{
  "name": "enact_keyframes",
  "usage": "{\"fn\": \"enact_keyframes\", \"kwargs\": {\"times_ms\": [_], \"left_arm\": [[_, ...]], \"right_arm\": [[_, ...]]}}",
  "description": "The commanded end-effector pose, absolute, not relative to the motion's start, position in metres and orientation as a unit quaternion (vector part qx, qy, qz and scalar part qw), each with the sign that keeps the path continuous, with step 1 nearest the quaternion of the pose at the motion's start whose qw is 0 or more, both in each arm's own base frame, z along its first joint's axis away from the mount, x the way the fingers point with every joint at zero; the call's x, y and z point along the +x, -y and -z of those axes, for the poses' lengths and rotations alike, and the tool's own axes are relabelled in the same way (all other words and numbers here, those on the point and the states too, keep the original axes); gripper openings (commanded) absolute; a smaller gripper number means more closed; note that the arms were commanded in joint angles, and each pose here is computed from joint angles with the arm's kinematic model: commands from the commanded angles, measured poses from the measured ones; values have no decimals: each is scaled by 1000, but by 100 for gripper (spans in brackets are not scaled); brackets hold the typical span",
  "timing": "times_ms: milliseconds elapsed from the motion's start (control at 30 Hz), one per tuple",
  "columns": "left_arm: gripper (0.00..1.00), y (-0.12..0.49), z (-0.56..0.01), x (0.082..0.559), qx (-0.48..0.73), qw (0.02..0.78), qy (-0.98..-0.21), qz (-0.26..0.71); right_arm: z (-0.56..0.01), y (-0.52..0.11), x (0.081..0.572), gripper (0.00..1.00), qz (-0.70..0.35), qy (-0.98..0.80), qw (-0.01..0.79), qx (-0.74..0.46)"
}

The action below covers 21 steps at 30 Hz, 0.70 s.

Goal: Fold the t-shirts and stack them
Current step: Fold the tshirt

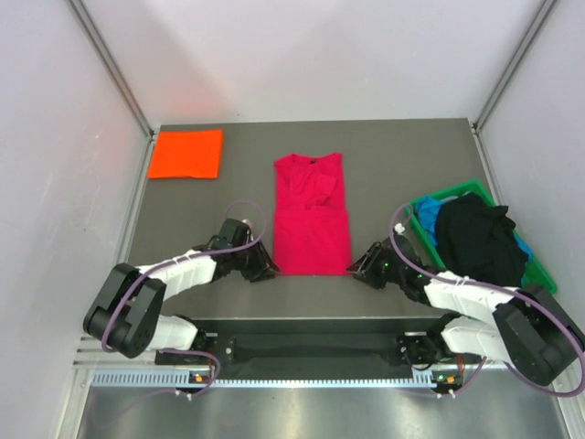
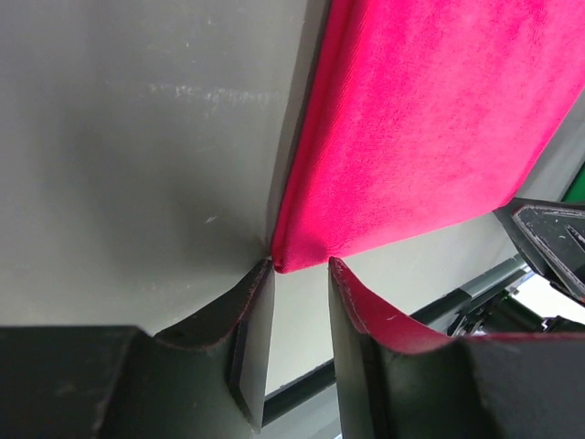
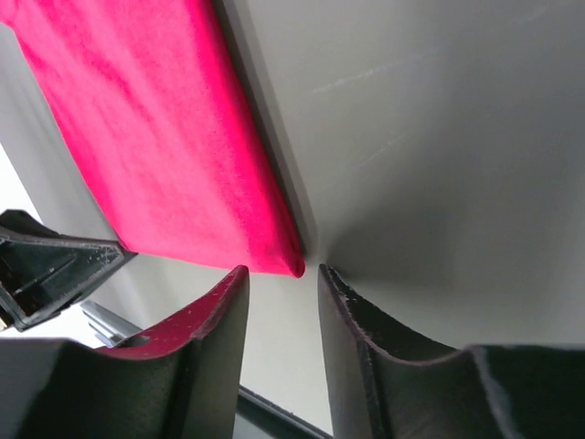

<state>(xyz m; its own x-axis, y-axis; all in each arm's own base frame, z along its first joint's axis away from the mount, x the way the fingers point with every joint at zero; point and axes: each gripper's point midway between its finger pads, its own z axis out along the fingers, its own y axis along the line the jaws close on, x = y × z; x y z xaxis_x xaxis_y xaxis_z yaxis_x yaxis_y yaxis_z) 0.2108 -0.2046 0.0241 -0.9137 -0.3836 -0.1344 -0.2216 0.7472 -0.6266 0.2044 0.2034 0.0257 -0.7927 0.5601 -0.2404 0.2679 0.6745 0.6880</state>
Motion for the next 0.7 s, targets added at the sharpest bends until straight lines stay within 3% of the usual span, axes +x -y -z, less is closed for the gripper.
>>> {"fn": "enact_keyframes", "kwargs": {"times_ms": [0,133,200,300,333,667], "left_arm": [[35,200,-17,216,-162,142,-932,291],[29,199,-15,219,-157,145,-935,282],[24,200,-15,219,-156,146,-935,284],[12,202,-20,222,-147,153,-934,287],[1,203,-25,224,-142,156,-934,289],[0,216,-65,210,-94,194,-943,253]], "right_arm": [[-21,-200,208,36,-323,-882,238,247],[-17,-200,209,30,-322,-882,239,249],[-16,-200,209,22,-323,-882,239,246],[-15,-200,209,5,-324,-883,241,239],[-16,-200,209,0,-324,-883,243,237],[-47,-184,201,0,-299,-894,285,173]]}}
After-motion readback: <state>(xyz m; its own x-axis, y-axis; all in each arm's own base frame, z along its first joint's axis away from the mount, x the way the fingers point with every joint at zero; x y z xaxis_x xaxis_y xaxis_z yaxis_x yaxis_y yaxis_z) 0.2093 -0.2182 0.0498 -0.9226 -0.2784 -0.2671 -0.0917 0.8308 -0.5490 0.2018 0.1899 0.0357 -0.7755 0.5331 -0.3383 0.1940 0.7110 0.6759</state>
